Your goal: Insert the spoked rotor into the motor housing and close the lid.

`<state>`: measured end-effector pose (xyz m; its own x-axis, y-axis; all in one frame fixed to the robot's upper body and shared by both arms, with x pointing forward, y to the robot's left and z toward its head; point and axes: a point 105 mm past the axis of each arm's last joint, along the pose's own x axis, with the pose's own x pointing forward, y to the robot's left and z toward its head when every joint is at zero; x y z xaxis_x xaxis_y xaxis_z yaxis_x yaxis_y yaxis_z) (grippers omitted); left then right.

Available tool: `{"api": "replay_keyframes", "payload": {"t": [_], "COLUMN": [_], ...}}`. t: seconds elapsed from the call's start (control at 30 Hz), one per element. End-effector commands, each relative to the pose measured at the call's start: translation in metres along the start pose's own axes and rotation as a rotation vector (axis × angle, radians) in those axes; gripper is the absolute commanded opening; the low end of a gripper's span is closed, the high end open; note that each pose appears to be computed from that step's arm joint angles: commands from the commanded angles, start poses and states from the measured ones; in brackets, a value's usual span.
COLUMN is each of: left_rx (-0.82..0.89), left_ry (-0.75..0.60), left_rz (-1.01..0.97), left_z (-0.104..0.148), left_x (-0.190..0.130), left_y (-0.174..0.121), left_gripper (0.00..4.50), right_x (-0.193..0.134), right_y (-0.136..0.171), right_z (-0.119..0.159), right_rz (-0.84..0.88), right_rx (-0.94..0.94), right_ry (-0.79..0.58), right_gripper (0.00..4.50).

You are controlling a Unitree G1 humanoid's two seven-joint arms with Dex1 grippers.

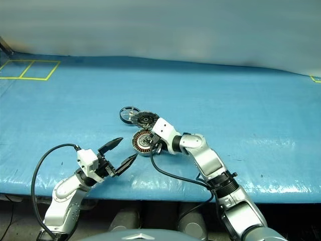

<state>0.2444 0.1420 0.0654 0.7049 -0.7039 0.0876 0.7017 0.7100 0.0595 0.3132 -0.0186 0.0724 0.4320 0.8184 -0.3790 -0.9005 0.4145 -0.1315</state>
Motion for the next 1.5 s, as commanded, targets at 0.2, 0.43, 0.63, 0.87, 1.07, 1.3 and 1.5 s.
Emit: {"api": "replay_keyframes", "payload": {"t": [0.2, 0.43, 0.63, 0.87, 1.07, 1.3, 1.5], "left_rx": [0.019, 0.020, 0.018, 0.021, 0.020, 0.019, 0.023], "left_ry": [-0.014, -0.008, -0.005, 0.001, 0.004, 0.005, 0.013], "left_rz": [0.002, 0.007, 0.003, 0.008, 0.007, 0.006, 0.009], "left_z": [0.003, 0.002, 0.001, 0.001, 0.000, -0.001, -0.002], "left_x": [0.000, -0.002, -0.001, -0.003, -0.003, -0.002, -0.003], "left_y": [0.000, 0.000, -0.001, 0.000, 0.000, -0.002, -0.002], "left_gripper": [4.50, 4.50, 4.50, 4.50, 4.50, 4.50, 4.50], "right_x": [-0.002, 0.000, 0.000, 0.001, -0.001, -0.001, 0.001], "right_y": [0.002, 0.005, 0.006, 0.010, 0.006, 0.005, 0.005], "right_z": [0.015, 0.016, 0.012, 0.008, 0.013, 0.020, 0.024], "right_rz": [0.001, 0.012, 0.013, 0.040, 0.011, 0.006, 0.007], "right_rx": [-0.016, -0.013, -0.002, 0.006, -0.009, -0.002, 0.026], "right_ry": [-0.054, -0.058, -0.045, -0.031, -0.052, -0.082, -0.106], "right_gripper": [0.77, 0.77, 0.77, 1.12, 3.10, 3.41, 1.79]}}
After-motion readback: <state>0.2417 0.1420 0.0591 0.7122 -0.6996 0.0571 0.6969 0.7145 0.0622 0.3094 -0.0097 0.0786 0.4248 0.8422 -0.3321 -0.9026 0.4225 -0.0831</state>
